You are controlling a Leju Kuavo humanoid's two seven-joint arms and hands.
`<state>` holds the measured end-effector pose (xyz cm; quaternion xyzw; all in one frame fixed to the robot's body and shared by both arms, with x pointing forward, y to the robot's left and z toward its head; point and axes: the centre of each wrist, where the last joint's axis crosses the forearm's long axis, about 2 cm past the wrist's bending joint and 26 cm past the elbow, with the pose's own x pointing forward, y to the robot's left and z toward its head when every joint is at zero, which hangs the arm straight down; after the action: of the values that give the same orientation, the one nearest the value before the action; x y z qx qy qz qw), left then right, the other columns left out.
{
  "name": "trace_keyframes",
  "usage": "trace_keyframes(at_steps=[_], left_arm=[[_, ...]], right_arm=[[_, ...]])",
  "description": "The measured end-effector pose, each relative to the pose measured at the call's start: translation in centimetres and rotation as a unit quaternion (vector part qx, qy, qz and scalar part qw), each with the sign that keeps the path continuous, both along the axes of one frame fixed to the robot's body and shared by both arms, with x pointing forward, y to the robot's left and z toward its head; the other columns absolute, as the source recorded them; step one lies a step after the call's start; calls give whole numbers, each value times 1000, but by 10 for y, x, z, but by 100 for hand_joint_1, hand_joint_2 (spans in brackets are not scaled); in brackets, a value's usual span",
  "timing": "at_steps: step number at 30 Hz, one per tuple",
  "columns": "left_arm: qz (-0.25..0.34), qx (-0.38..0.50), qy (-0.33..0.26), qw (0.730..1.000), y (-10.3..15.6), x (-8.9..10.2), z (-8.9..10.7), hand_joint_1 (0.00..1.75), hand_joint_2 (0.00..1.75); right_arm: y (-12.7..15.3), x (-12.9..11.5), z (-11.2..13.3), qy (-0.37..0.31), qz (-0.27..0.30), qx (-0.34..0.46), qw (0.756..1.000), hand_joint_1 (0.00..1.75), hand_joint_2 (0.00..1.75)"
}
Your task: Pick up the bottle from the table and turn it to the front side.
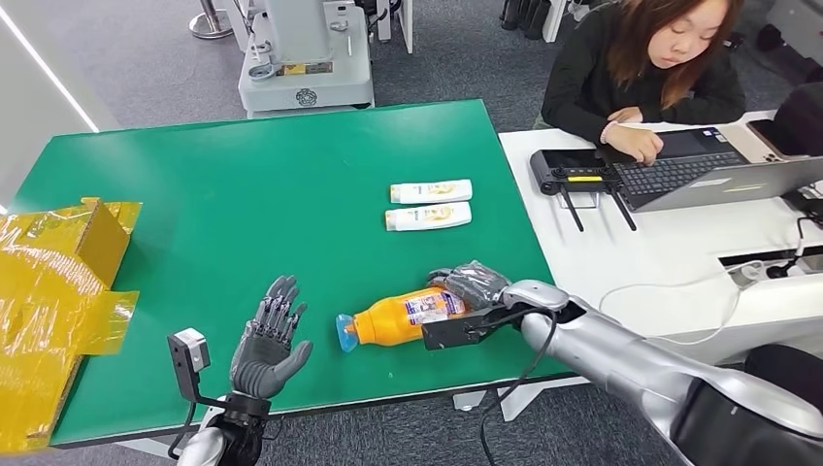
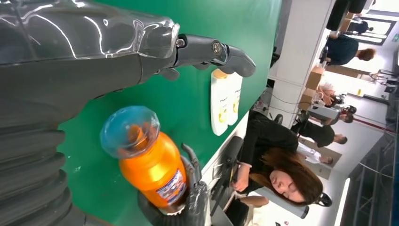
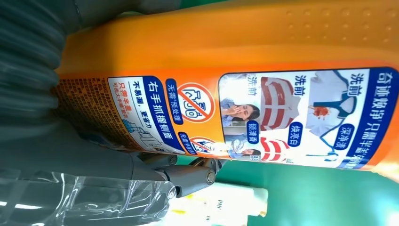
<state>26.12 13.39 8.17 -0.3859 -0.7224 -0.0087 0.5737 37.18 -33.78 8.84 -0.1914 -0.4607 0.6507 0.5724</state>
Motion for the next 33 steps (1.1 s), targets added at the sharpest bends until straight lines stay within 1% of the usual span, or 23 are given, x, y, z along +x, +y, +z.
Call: trace_keyframes(at_steps=[7, 11, 15, 21, 25, 29, 33], left_arm=[[-4, -1, 4, 1000, 0, 1, 2, 0, 175], [-6, -1, 4, 1000, -2, 1, 3, 0, 175], [2, 0, 5, 1000, -2, 1, 3, 0, 175], [27, 1, 8, 1000, -1, 2, 3, 0, 175], [43, -6, 5, 999, 1, 7, 5, 0, 175], [49, -12, -3, 999, 1, 16, 10, 0, 175], [49, -12, -15, 999, -1, 26, 15, 0, 175]], right_arm=[[1, -36, -26, -16, -25, 25, 999, 175, 175], [5, -68, -40, -27, -52, 76, 995, 175, 175], [8, -101, -48, -44, -72, 146, 986, 175, 175], [19, -152, -58, -78, -114, 258, 956, 175, 175], [34, -175, -59, -105, -145, 306, 935, 175, 175], [48, -190, -57, -117, -177, 350, 912, 175, 175], [50, -191, -55, -132, -200, 400, 885, 175, 175]])
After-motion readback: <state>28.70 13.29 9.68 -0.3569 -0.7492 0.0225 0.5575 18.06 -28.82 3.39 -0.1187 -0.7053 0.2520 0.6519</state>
